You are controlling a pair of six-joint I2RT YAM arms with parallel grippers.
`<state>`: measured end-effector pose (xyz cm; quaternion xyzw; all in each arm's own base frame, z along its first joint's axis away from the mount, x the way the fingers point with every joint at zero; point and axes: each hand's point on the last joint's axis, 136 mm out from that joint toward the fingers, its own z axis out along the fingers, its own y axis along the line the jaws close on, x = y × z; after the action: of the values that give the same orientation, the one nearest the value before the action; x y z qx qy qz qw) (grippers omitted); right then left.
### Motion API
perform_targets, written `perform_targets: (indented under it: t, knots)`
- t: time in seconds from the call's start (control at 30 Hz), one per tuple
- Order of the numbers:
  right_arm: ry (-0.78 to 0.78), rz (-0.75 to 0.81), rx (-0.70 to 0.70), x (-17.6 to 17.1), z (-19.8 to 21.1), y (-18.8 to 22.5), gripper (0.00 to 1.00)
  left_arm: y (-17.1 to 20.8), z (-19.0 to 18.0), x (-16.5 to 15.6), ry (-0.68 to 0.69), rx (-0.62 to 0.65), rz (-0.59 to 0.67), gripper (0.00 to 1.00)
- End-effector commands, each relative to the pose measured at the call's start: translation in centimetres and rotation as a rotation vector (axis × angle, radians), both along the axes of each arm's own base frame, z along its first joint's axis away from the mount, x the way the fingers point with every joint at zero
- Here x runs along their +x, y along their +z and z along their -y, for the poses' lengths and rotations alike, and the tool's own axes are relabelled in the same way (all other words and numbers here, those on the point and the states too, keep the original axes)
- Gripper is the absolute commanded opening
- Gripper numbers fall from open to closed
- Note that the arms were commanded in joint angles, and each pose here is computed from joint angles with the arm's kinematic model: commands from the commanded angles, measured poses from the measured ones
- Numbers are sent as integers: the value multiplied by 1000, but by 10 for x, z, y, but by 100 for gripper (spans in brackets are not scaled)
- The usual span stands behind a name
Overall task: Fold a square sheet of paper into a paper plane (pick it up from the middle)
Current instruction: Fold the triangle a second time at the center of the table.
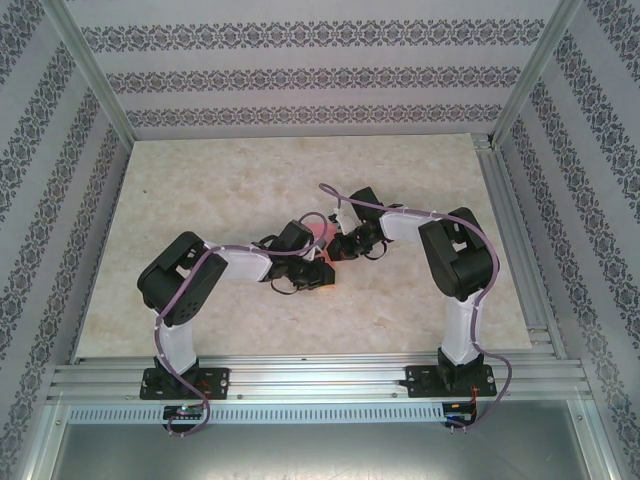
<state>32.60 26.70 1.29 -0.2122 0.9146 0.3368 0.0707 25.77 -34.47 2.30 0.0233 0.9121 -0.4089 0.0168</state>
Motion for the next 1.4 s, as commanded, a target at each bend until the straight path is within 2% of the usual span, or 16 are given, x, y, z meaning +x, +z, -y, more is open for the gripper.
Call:
perform_targets:
  t: [0.0,0.2,0.47,0.67,1.2,1.37]
  knots:
    - [12,-2,-86,-2,8,-25,7,-3,13,-1,-23,-24,6,18]
    - [16,-2,-94,-3,9,-26,7,-8,13,-3,-27,-6,5,19]
    - [16,-1,-107,-3,11,-27,7,31,19,5,-22,-57,67,20]
    - [17,-3,-111,-3,11,-29,7,33,21,7,-26,-57,79,19]
    - [16,-7,-125,-3,13,-32,7,-12,17,-7,-49,64,9,19]
    - [16,-7,-129,-3,14,-31,7,-13,14,-8,-54,85,9,19]
